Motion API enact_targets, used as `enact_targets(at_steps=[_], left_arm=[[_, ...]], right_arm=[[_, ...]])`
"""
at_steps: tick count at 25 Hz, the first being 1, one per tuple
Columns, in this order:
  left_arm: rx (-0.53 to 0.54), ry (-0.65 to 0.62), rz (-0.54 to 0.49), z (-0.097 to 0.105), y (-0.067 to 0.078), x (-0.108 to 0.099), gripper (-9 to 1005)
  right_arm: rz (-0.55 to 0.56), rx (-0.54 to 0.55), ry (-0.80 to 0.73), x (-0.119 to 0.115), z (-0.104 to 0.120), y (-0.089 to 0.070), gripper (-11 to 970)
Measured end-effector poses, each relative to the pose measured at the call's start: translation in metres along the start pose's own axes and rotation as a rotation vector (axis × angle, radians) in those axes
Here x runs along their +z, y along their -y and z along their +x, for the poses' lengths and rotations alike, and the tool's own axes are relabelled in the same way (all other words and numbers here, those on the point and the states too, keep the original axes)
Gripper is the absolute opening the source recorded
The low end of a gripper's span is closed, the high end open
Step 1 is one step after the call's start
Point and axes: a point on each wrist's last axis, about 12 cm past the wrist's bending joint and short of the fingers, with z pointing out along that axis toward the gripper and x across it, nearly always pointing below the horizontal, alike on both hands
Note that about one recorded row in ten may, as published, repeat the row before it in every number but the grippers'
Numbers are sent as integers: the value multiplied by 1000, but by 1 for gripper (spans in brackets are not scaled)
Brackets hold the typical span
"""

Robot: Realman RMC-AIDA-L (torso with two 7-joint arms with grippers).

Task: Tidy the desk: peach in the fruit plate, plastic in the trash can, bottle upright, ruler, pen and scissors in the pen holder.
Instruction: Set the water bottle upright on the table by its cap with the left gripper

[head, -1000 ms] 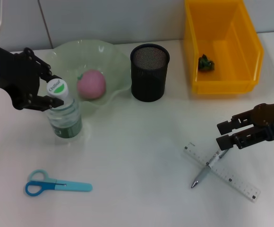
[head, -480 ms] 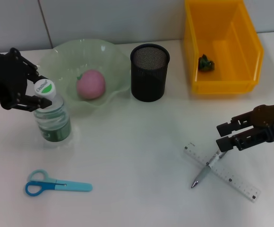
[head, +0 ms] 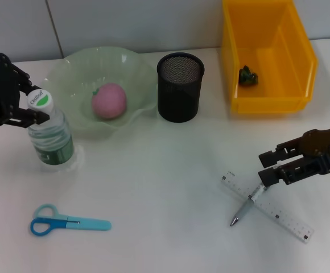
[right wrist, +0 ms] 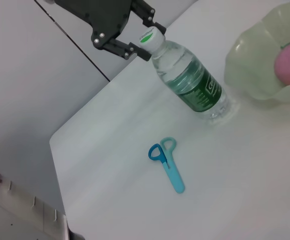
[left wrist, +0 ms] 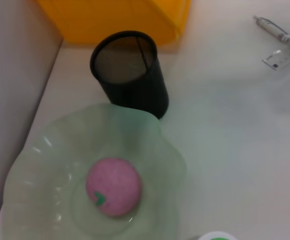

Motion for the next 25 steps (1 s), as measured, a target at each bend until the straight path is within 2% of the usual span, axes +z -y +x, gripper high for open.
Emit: enact_targets(at_steps=[15,25], left_arm=[[-59,-18,-42,2,-6,-2,440],[-189,38,-54,8,-9,-8,440]], right_arm=[[-5,-11,-3,4,-6,0,720],[-12,-21,-7,2,-7,-1,721]])
